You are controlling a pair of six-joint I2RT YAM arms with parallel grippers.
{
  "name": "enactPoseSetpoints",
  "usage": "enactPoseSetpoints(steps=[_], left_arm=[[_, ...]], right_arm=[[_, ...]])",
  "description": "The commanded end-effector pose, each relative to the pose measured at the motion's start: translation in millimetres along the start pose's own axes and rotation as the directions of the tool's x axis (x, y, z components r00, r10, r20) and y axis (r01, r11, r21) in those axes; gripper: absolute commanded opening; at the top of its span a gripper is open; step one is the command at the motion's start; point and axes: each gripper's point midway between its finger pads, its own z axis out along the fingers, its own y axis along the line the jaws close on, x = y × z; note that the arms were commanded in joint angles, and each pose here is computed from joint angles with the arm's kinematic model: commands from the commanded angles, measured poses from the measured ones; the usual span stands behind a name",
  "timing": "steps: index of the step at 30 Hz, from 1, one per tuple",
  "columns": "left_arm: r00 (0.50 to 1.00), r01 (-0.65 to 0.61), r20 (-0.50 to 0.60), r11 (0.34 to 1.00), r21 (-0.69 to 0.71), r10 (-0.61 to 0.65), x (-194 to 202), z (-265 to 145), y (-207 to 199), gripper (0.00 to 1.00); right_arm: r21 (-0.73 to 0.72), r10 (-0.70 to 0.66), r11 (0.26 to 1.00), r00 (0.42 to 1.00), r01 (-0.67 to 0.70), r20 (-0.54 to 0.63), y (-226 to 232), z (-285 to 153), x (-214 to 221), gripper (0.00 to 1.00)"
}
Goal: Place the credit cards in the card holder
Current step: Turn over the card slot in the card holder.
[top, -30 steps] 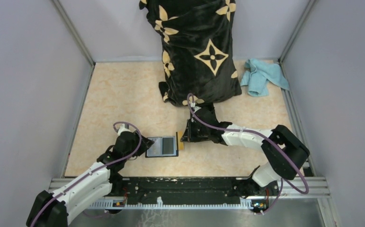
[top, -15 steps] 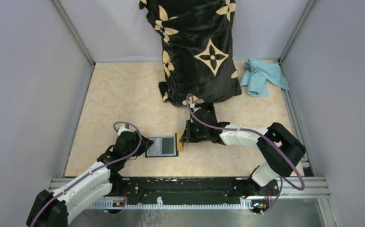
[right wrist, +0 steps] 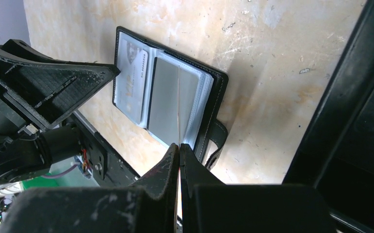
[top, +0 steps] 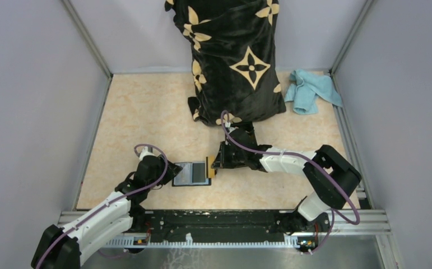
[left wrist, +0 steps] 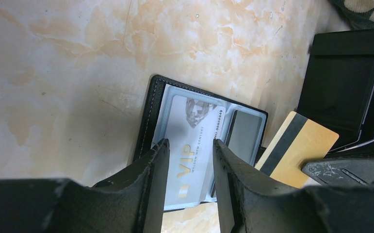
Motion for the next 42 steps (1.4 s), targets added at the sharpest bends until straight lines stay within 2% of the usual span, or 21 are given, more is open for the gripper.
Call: enactPoseSetpoints(steps=[1,16,42], left_arm=[[1.000,-0.015,-0.019,0.998,-0.058,0.014,4.3,-1.9,14.0,0.46],[1.000,-0.004,-0.018,0.998,-0.057,0.003,4.2,-2.0,13.6,0.46],[0.999,0.001,-0.034,0.998,-0.057,-0.003,9.8,-2.2,15.6,0.45]], right_arm=[[-0.026,-0.008,1.000,1.000,0.008,0.027,5.7,-1.0,-1.7,0.00],[0.001,-0.015,1.000,0.999,0.015,0.032,0.8,-4.1,2.4,0.00],[-0.113,0.074,0.991,0.997,-0.071,0.029,15.5,1.9,9.3,0.00]])
